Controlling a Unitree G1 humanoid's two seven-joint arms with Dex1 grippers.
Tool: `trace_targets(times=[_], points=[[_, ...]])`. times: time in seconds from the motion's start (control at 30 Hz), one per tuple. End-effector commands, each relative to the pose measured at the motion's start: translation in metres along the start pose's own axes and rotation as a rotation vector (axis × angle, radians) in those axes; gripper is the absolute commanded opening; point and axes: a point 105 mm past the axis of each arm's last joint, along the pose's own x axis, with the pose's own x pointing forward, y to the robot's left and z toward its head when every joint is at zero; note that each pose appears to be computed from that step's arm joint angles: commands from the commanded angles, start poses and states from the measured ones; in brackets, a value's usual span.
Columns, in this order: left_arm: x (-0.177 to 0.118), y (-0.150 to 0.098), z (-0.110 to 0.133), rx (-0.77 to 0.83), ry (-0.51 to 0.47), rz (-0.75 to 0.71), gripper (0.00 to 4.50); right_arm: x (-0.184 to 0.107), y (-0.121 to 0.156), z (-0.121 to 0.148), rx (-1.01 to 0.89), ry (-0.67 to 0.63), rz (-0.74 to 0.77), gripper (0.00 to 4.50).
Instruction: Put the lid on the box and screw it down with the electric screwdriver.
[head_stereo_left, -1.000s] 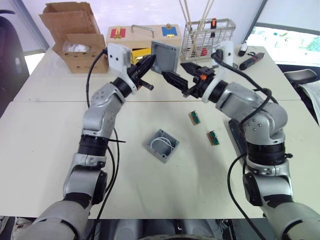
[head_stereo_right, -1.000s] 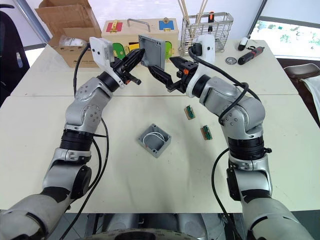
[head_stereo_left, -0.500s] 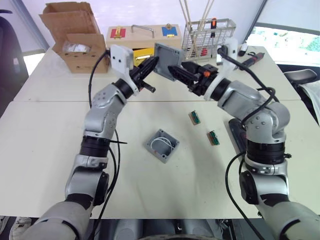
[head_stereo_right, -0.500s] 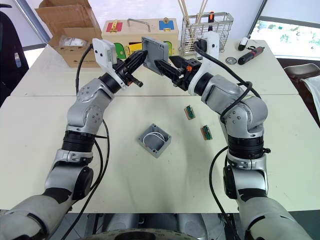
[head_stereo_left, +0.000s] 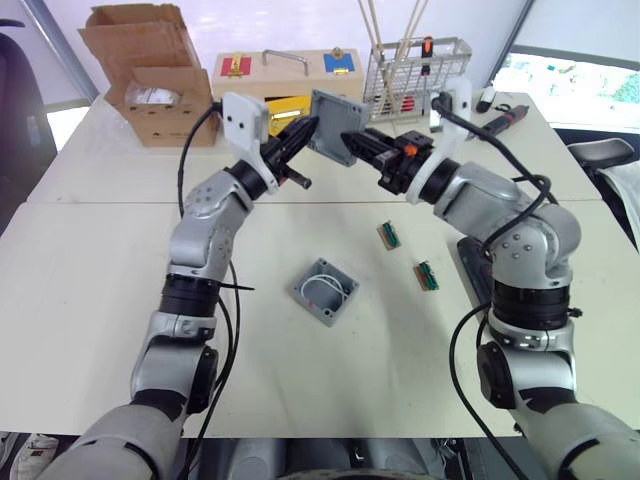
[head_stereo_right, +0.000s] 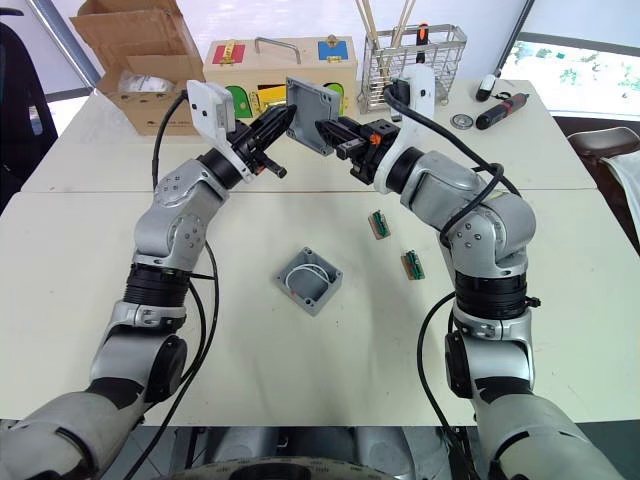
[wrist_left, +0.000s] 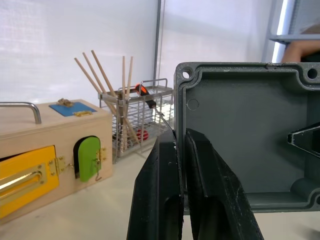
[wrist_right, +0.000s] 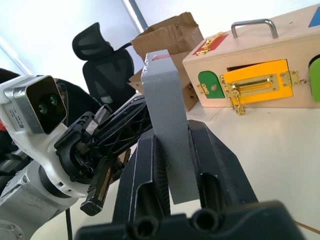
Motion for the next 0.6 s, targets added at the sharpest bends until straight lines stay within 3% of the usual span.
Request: trace_targets(times=[0.03, 0.13, 0.23, 0.4, 0.47, 0.53, 0.6], points=[[-0.008, 0.005, 0.021, -0.029, -0.057, -0.033, 1.51, -0.006, 0.008, 0.02, -0.077, -0.076, 0.008, 0.17], [-0.014, 0.013, 0.024, -0.032, -0.049, -0.025, 3.03, -0.009, 0.007, 0.02, -0.12, -0.085, -0.01, 0.17], [-0.033, 0.021, 0.028, -0.058, 0.018, -0.069, 4.45, -0.019, 0.006, 0.012, -0.237, -0.049, -0.034, 0.17], [-0.066, 0.023, 0.028, -0.169, 0.184, -0.223, 4.45, -0.042, 0.014, 0.016, -0.613, -0.116, -0.047, 0.17], [-0.075, 0.024, 0.023, -0.18, 0.255, -0.257, 4.45, -0.05, 0.019, 0.01, -0.91, -0.112, -0.054, 0.17], [-0.083, 0.027, 0.018, -0.19, 0.328, -0.287, 4.45, -0.06, 0.03, -0.019, -1.397, -0.058, 0.037, 0.17], [-0.084, 0.03, 0.016, -0.197, 0.349, -0.295, 4.45, -0.069, 0.035, -0.046, -1.584, -0.027, 0.145, 0.17]])
